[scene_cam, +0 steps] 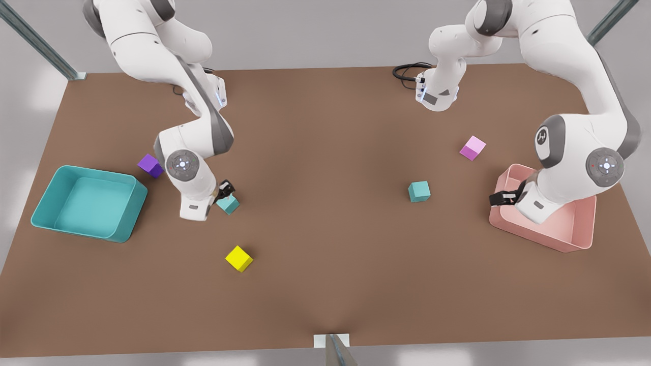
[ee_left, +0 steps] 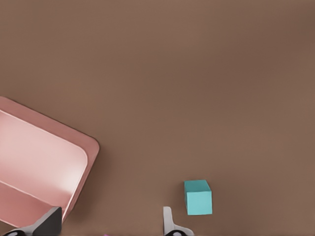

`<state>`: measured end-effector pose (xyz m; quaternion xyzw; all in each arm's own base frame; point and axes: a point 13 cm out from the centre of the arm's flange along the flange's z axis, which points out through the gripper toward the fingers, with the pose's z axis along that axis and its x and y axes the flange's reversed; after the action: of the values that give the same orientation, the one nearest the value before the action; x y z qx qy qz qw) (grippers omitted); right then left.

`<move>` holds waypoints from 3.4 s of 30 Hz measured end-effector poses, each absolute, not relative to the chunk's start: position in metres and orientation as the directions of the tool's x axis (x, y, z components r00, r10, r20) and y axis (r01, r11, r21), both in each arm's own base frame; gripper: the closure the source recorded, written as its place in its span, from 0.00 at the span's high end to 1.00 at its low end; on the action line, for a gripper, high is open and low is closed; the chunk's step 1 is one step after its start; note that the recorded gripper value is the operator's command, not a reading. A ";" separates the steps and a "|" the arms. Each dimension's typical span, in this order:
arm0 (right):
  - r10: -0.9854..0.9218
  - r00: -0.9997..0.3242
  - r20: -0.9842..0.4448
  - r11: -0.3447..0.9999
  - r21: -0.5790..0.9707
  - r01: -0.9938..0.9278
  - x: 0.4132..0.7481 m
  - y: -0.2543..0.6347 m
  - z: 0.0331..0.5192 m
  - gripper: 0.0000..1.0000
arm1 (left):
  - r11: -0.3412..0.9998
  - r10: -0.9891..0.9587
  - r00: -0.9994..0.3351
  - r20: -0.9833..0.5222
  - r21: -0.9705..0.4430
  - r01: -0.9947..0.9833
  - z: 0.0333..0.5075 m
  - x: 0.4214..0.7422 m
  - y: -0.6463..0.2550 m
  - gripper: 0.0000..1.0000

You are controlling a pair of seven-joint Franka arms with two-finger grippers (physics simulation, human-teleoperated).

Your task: Stack the two blue cubes on top of each other

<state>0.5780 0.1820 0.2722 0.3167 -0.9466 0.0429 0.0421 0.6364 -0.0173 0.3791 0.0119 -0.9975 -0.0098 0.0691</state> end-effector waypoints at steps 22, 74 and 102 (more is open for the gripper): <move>-0.690 -0.714 0.119 0.715 -0.037 -0.698 0.502 0.125 0.126 1.00 | 0.996 0.023 -0.963 0.267 0.074 0.044 0.273 0.474 -0.114 1.00; -0.623 -0.760 -0.183 0.776 -0.021 -0.631 0.608 0.197 0.303 0.41 | 0.982 -0.182 -0.919 0.349 0.109 -0.153 0.266 0.532 -0.171 1.00; -0.796 -0.602 -0.066 0.605 -0.052 -0.795 0.556 0.574 0.138 0.42 | 0.988 -0.137 -0.980 0.142 0.090 -0.125 0.137 0.510 -0.170 1.00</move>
<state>0.5563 0.5741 0.1383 0.4443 -0.8949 0.0086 -0.0414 0.5102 -0.1696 0.1370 0.0660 -0.9943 -0.0401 0.0739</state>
